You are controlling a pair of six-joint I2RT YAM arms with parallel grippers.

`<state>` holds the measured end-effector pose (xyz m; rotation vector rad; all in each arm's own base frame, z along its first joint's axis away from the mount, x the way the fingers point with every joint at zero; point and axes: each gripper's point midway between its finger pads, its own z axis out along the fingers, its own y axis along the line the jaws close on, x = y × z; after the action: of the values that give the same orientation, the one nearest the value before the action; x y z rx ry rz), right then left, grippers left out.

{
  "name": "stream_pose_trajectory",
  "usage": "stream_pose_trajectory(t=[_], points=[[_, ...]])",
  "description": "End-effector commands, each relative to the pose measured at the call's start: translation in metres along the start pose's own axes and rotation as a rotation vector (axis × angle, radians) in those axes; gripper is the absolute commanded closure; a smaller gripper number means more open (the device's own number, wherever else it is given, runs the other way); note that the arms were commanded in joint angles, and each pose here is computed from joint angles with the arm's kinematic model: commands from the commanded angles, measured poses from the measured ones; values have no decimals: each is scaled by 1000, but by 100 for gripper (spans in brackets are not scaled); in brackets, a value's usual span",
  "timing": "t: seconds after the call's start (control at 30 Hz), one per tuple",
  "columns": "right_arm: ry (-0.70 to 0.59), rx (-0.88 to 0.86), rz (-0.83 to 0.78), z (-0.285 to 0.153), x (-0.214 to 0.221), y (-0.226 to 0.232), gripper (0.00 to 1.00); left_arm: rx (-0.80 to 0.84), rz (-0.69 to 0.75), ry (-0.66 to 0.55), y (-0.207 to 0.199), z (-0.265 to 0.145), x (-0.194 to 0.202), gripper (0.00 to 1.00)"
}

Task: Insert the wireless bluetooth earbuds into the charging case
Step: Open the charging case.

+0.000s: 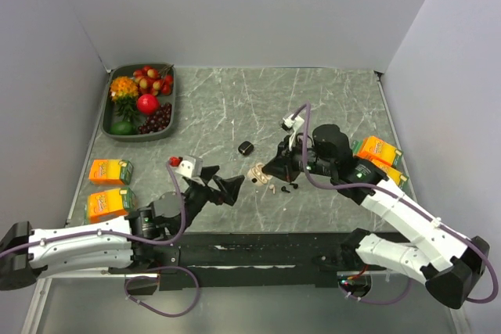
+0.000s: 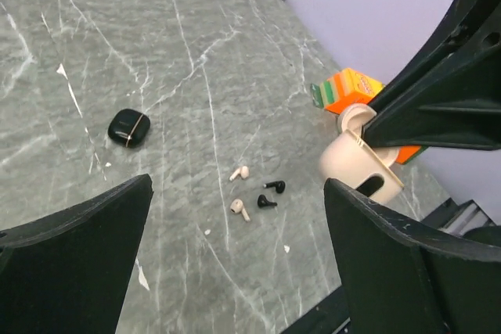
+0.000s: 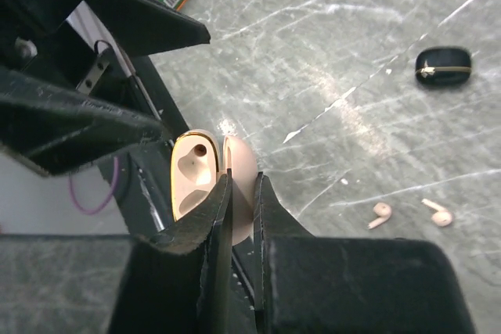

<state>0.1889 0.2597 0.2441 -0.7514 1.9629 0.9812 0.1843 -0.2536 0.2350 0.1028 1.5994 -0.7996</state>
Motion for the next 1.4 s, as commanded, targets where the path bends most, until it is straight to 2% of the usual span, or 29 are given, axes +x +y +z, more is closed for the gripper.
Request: stream_pose_trajectory(t=[0.0, 0.13, 0.3, 0.33, 0.43, 0.53, 0.6, 0.7, 0.83, 0.97, 1.13, 1.3, 1.37], points=[[-29, 14, -140, -5, -13, -2, 100, 48, -44, -4, -4, -12, -10, 4], [-17, -36, -189, -9, -19, 8, 100, 250, -9, -56, -24, -33, -25, 4], [56, -132, -200, -11, -13, 23, 100, 523, 45, -36, -66, -56, -27, 4], [52, -139, -199, -12, -16, 25, 100, 647, 77, 6, -86, -66, -20, 4], [48, -195, -183, -16, -16, 37, 100, 800, 200, 91, -110, -77, -11, 4], [56, -231, -179, -18, -14, 43, 100, 815, 355, 175, -110, -74, 1, 3], [54, -251, -161, -21, -12, 48, 100, 822, 403, 201, -110, -72, 5, 2], [48, -263, -155, -26, -11, 52, 100, 750, 482, 218, -95, -57, 10, 2], [31, -278, -172, -35, -9, 60, 100, 733, 463, 239, -78, -48, 14, 2], [42, -274, -192, -36, -5, 63, 100, 710, 447, 209, -66, -36, 8, 5], [66, -284, -199, -35, 0, 66, 100, 778, 396, 209, -81, -34, 6, 6], [73, -269, -203, -33, 5, 65, 100, 872, 337, 253, -95, -36, 5, 19], [73, -268, -229, -33, 6, 64, 100, 925, 304, 266, -100, -40, 3, 19]])
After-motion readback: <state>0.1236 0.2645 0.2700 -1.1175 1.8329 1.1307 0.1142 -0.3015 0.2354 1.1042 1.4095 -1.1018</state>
